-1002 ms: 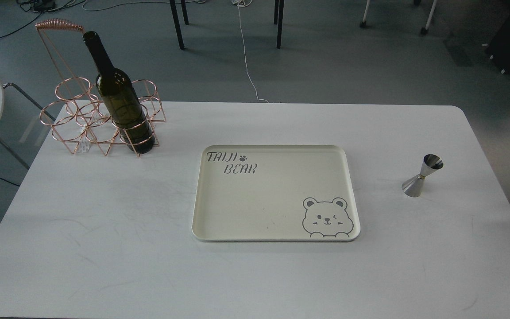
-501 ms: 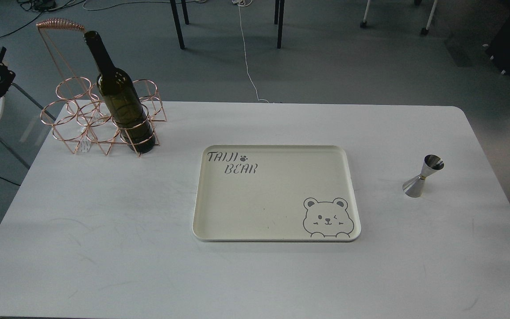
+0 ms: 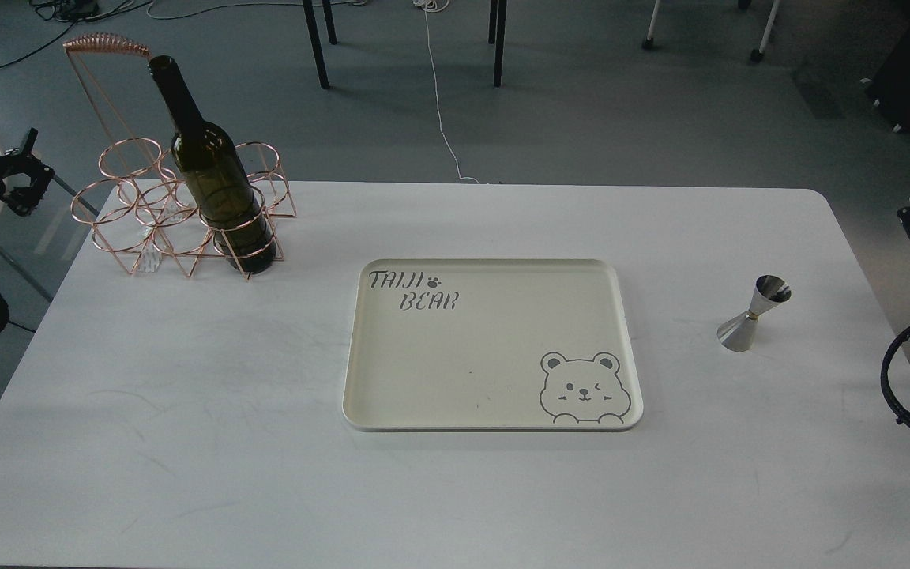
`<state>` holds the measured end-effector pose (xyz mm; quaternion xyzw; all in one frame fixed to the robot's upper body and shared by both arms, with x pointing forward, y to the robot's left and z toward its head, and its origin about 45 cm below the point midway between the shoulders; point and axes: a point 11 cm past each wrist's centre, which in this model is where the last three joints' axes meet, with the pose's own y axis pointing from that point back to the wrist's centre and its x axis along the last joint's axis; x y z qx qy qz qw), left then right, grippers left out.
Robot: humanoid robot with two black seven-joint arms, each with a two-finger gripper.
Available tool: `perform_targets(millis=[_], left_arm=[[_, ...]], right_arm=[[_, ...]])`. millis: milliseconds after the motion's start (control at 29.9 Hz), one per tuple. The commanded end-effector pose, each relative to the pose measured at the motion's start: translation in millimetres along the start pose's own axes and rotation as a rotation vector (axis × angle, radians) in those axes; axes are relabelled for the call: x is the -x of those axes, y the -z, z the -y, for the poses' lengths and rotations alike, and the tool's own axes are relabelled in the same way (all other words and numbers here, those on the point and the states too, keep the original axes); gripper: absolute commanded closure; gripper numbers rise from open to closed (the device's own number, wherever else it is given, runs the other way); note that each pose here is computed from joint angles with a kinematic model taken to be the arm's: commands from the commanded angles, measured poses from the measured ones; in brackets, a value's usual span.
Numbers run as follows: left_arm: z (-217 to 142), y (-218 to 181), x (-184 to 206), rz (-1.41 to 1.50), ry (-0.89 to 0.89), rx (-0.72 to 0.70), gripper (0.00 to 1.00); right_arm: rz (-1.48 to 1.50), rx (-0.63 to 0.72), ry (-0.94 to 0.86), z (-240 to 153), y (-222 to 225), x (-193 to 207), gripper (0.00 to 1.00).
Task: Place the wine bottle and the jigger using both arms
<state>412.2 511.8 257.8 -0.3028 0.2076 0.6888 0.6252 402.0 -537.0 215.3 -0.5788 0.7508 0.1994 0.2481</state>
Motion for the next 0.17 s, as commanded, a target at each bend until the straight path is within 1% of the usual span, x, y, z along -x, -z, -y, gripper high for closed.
perform_targets(millis=[0,134], left_arm=[[0.0,0.8,0.3,0.0,0.001,0.001,0.02],[0.1,0.8,1.0,0.005,0.004,0.0,0.02]], right_arm=[[-0.012,0.016,-0.007,-3.6,-4.6,-4.7,0.01],[-0.016,0.023,-0.007,-5.0,-6.7,-5.7,0.01]])
